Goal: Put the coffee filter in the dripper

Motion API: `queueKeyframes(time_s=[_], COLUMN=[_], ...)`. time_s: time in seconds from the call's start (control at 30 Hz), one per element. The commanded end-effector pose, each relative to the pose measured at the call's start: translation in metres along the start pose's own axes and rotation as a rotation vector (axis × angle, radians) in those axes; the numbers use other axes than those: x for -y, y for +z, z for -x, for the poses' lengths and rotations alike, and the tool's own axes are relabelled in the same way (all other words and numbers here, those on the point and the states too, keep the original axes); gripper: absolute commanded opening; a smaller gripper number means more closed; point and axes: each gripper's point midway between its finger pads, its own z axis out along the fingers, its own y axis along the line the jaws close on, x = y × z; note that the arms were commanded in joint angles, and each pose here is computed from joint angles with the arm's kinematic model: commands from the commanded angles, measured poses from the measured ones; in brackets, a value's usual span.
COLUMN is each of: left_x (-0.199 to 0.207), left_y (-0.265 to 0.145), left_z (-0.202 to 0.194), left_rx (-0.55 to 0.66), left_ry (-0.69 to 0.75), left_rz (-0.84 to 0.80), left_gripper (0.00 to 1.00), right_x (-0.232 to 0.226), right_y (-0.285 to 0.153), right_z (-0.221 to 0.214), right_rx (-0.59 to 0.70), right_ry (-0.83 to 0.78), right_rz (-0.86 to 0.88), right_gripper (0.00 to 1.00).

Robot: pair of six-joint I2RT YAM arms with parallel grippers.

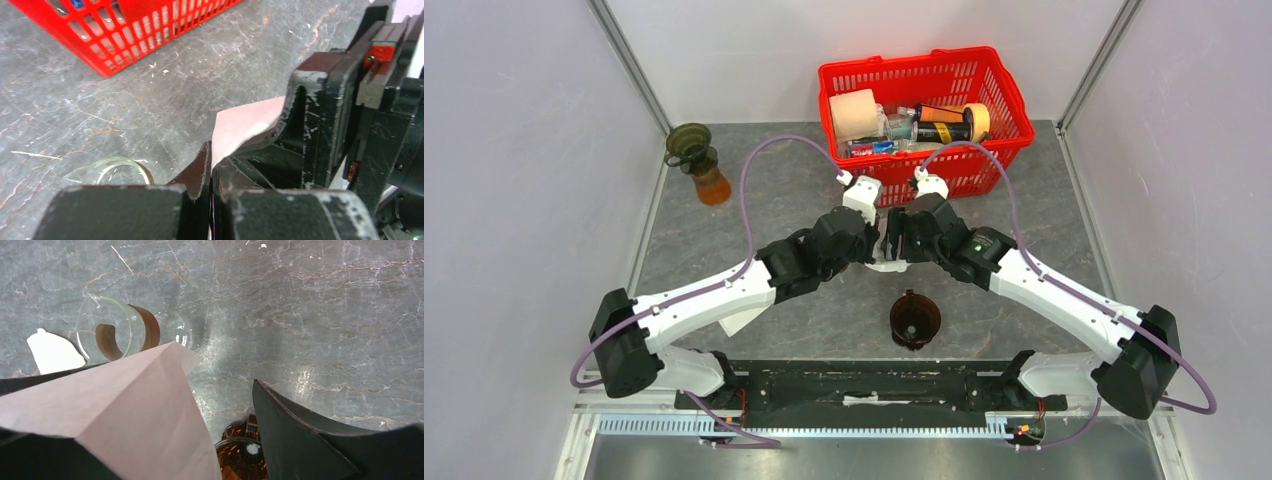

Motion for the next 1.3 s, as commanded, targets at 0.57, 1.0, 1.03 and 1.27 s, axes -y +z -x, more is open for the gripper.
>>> queueKeyframes(time_s=[0.57,1.0,1.03,1.27], left_x=[-0.015,-0.064,-0.072,-0.127], left_y=[-0.030,-0.048,-0.046,-0.048], left_z=[0.023,0.040,0.042,0.068], left_rx=[0.063,0.094,0.092,0.131], left_ry=[-0.114,-0.247,-0.268,-0.347], left_rz=[0.061,0.142,0.147,0.211], left_gripper=[0.02,0.02,0.02,0.02], right_x=[-0.031,-0.108,-0.104,-0.049], right_y=[-0.045,-0.132,-0.135,-0.130], right_z=[0.051,0.097,0.099,0.126], right_rx=[0.231,0.511,0.529,0.677], right_ry=[-0.068,-0.267,-0.269,-0.215], right_rz=[0.210,0.706,0.693,0.388], right_gripper=[0.83,0.97,0.97,0.97])
